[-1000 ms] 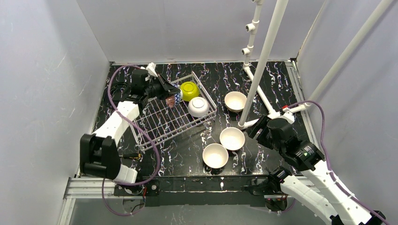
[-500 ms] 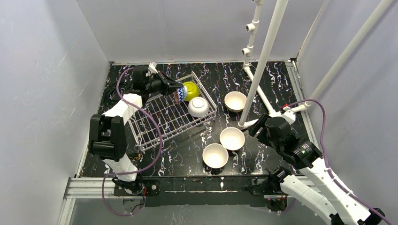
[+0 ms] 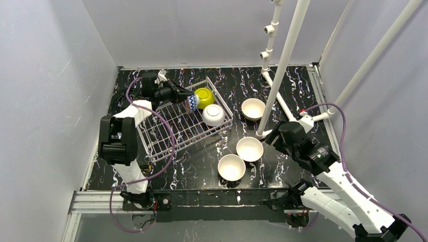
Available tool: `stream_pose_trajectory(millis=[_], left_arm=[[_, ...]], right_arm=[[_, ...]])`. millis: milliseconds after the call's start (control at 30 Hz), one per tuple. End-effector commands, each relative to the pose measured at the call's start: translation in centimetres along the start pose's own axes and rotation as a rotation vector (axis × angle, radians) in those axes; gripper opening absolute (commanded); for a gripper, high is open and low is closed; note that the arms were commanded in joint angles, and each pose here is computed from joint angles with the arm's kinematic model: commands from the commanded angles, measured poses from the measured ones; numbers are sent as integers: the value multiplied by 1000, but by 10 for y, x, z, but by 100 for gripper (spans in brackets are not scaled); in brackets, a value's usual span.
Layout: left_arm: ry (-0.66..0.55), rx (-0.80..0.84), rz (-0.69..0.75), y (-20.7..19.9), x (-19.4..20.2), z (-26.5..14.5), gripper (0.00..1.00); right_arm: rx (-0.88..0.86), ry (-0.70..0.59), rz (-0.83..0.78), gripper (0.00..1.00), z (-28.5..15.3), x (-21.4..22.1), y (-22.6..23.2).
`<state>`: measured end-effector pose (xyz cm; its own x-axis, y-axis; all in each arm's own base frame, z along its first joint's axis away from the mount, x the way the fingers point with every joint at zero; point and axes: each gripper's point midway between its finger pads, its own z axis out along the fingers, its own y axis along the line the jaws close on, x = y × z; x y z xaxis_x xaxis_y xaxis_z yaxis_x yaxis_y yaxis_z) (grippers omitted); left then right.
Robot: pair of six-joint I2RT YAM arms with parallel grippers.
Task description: Load the bowls into the dish rack
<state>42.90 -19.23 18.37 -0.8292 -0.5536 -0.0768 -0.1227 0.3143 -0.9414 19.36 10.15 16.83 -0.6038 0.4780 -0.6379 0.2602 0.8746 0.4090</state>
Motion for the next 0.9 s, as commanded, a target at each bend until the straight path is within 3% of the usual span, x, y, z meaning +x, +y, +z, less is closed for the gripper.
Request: stream_pose_trajectory(millis=[0, 400, 867], left_arm=[[40, 70, 23, -9, -7, -7, 0], [-27, 112, 73, -7, -15, -8, 0], [-42, 137, -7, 15, -15, 1, 0]], right_arm=[[-10, -83, 30, 77, -4, -23, 10], [8, -103, 19, 76, -1, -28, 10], [28, -105, 5, 76, -2, -27, 4]])
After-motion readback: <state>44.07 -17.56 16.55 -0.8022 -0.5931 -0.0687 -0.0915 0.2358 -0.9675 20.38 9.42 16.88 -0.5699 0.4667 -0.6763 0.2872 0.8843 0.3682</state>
